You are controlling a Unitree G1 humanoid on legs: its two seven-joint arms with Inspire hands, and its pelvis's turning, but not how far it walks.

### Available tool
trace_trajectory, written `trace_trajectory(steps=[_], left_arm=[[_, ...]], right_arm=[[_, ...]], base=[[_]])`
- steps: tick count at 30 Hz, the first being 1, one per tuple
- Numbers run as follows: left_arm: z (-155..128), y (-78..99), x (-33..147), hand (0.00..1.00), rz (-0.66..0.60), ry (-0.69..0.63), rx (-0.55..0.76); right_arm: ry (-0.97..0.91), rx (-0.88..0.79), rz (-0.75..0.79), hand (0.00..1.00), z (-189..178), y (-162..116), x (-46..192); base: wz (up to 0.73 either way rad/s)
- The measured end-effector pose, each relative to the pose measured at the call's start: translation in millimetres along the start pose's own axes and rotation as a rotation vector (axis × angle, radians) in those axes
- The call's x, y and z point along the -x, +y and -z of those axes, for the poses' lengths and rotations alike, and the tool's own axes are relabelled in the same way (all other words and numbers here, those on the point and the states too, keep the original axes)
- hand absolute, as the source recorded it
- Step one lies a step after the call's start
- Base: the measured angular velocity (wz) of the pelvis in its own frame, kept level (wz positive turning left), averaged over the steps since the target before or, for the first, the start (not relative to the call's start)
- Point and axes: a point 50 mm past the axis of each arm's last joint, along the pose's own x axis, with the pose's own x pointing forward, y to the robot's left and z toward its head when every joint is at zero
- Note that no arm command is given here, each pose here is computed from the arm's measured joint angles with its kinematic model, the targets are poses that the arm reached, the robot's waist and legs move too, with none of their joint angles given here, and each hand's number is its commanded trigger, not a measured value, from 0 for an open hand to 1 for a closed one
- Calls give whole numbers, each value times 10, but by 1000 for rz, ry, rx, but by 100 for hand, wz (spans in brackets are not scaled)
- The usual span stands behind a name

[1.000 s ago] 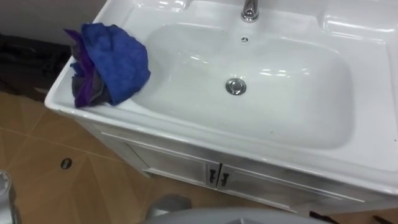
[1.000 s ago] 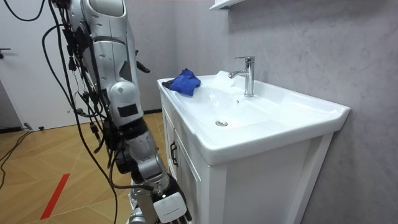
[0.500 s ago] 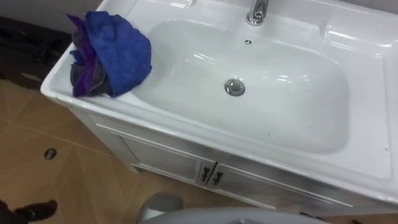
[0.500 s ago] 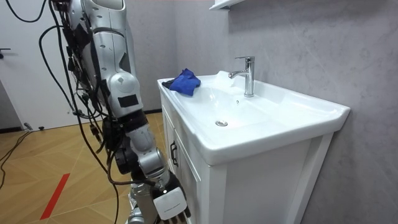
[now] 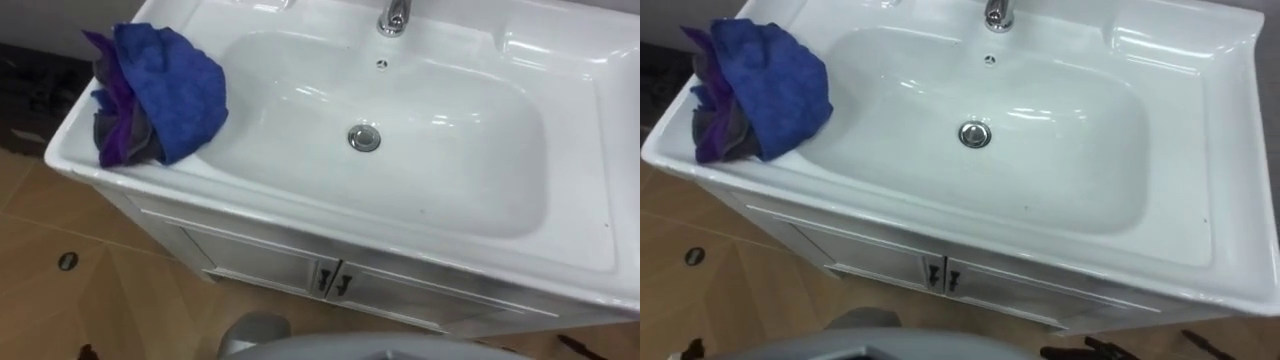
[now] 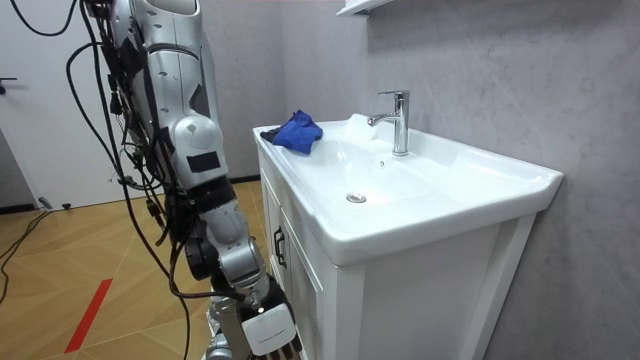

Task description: Wipe basin

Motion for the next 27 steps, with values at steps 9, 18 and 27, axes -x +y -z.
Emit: trace_trajectory(steps=[9, 18, 27], left_arm=[[-157, -125, -23, 0, 117, -8, -20], [-146, -203, -18, 0, 196, 19, -119], [-25, -239, -4, 0, 266, 110, -163]], right_arm=[[9, -3, -12, 0, -35, 23, -9], [37, 72, -10, 0, -63, 21, -11], [71, 167, 14, 0, -69, -9, -3]], base=[[-11], [-6], [-4]])
